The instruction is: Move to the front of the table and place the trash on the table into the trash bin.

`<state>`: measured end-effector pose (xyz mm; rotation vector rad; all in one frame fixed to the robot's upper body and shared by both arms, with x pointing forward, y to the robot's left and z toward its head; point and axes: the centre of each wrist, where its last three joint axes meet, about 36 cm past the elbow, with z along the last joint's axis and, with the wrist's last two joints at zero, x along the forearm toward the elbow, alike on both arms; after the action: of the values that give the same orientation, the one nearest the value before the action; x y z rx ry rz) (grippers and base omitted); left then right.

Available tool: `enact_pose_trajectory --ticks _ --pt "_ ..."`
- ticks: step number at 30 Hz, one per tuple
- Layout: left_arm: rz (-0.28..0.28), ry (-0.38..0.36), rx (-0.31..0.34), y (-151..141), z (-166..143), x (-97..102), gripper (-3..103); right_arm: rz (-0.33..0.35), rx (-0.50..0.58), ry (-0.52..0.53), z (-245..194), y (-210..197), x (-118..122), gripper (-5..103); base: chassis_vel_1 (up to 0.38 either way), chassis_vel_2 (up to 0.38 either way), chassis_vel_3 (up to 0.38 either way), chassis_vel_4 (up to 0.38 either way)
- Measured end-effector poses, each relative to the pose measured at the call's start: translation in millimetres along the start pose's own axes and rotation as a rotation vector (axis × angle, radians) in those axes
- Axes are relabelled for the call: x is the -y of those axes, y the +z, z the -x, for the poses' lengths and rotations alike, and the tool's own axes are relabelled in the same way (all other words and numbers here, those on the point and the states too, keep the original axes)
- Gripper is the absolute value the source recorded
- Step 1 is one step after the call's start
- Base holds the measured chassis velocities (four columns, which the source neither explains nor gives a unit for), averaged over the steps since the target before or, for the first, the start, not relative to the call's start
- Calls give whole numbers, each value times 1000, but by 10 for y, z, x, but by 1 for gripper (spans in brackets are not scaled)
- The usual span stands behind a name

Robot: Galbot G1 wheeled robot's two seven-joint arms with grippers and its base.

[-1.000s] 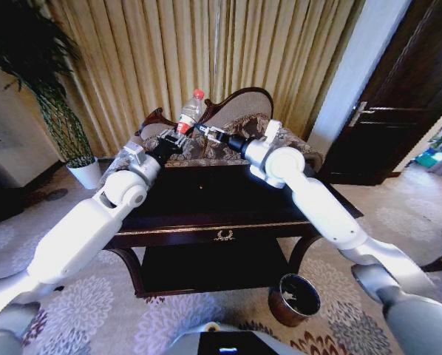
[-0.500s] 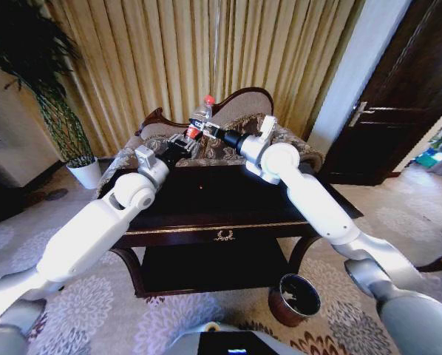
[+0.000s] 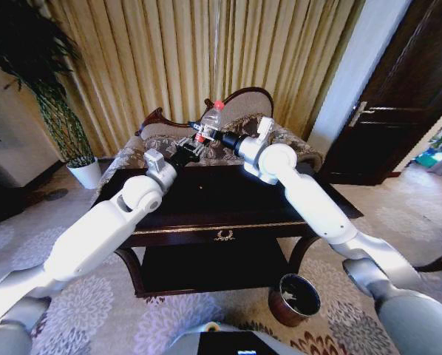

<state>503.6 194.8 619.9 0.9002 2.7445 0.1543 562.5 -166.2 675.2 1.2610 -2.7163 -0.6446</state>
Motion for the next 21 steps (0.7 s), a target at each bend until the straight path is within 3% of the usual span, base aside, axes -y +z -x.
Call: enact_pose_trajectory --ticks 9,16,18,20,21 --pt "-1 -2 -3 19 5 19 32 -3 -4 13 -2 40 19 70 0 0 0 0" --pt "-3 -18 -11 4 -2 56 32 -3 -2 14 -22 41 20 57 0 0 0 0" --pt "-4 -19 -17 8 -5 63 48 -5 -1 13 -35 40 16 50 0 0 0 0" --pt "-4 -20 -20 9 -6 64 48 -5 -1 12 -37 39 14 48 0 0 0 0" --pt "-3 -22 -24 13 -7 67 54 -7 -1 11 -47 35 9 44 0 0 0 0"
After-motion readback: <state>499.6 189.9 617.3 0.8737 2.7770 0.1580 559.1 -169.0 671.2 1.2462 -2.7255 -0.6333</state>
